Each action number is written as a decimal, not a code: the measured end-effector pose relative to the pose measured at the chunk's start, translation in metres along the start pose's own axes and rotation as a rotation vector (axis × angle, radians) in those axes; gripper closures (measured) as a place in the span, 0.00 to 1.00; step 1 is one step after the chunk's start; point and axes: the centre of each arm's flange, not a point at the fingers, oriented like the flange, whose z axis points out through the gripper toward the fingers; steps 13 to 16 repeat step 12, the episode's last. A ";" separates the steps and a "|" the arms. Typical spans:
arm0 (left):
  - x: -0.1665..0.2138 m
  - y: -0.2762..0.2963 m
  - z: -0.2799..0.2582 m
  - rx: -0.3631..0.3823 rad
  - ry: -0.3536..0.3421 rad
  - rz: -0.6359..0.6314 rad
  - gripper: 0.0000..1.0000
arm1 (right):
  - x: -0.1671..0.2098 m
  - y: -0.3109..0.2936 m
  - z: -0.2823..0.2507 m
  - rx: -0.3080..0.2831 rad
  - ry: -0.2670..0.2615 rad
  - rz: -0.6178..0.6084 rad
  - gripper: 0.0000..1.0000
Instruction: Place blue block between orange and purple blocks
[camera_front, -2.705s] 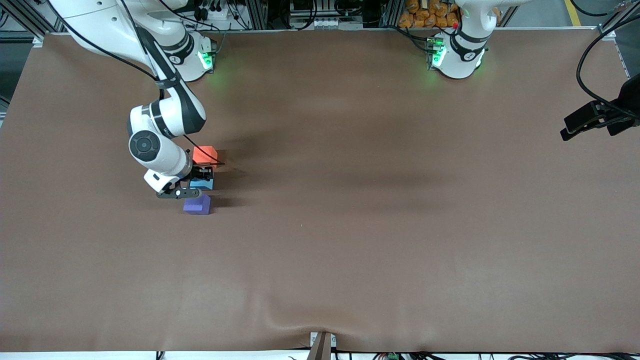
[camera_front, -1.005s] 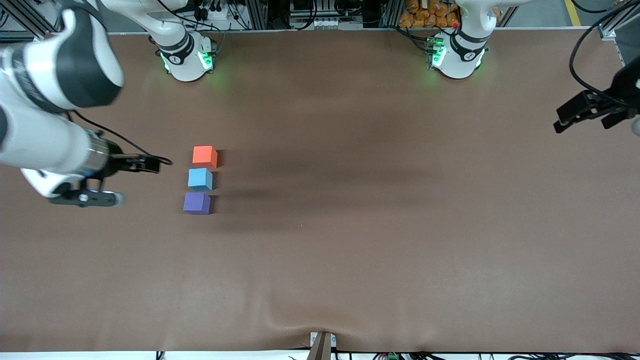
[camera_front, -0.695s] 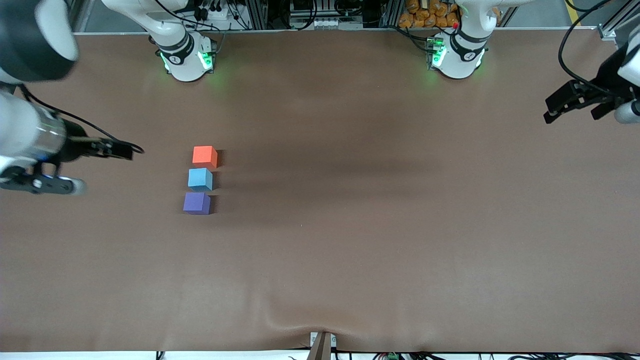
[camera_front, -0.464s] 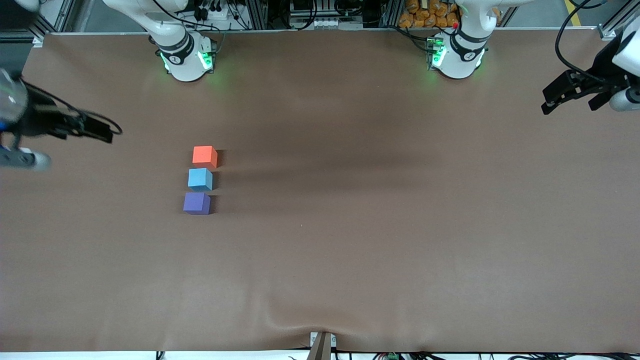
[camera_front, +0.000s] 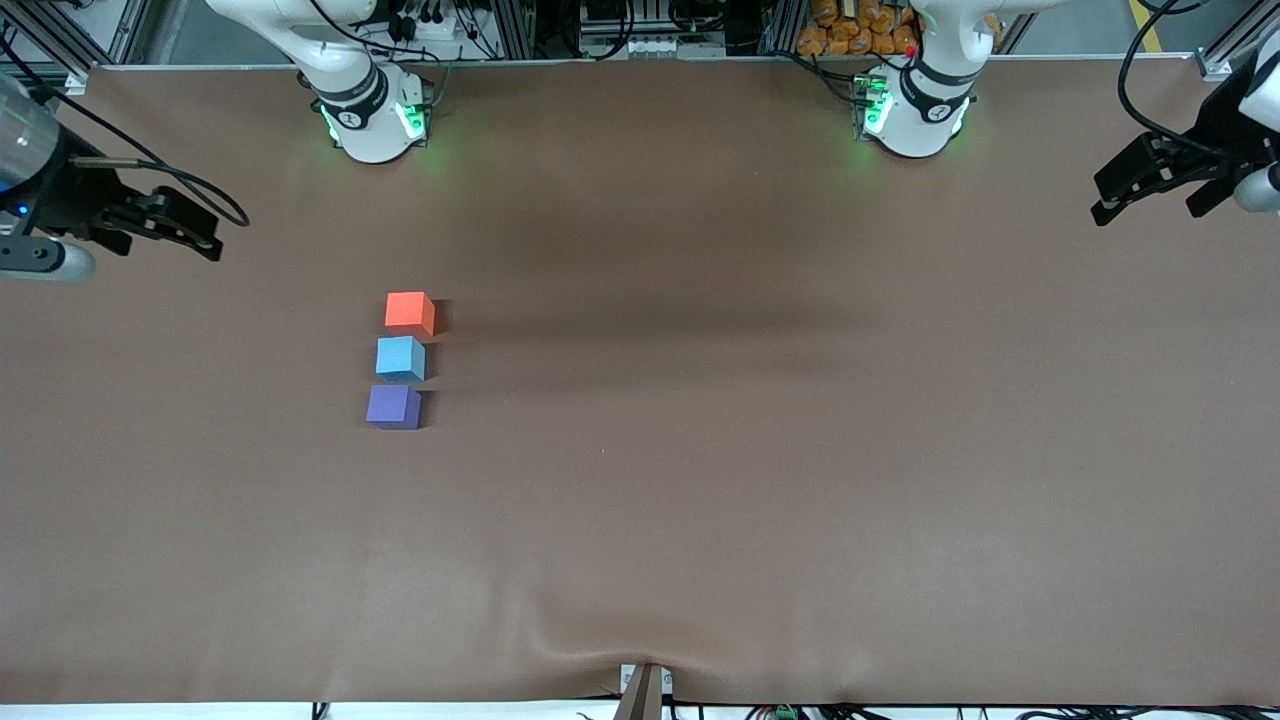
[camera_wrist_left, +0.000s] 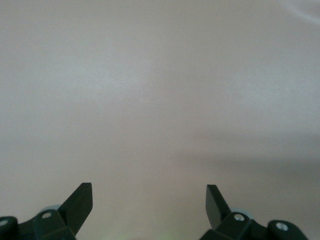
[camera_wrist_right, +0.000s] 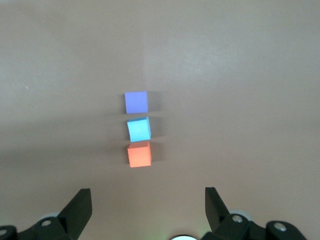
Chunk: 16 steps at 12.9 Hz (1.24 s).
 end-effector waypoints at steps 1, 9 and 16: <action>0.000 0.000 0.000 0.000 0.000 0.000 0.00 | -0.002 0.008 0.002 0.002 -0.001 -0.009 0.00; -0.004 0.007 0.011 0.011 -0.068 0.015 0.00 | -0.013 -0.008 -0.003 0.001 0.021 -0.060 0.00; -0.007 0.007 0.014 0.016 -0.094 0.016 0.00 | -0.018 -0.005 -0.007 0.000 0.017 -0.068 0.00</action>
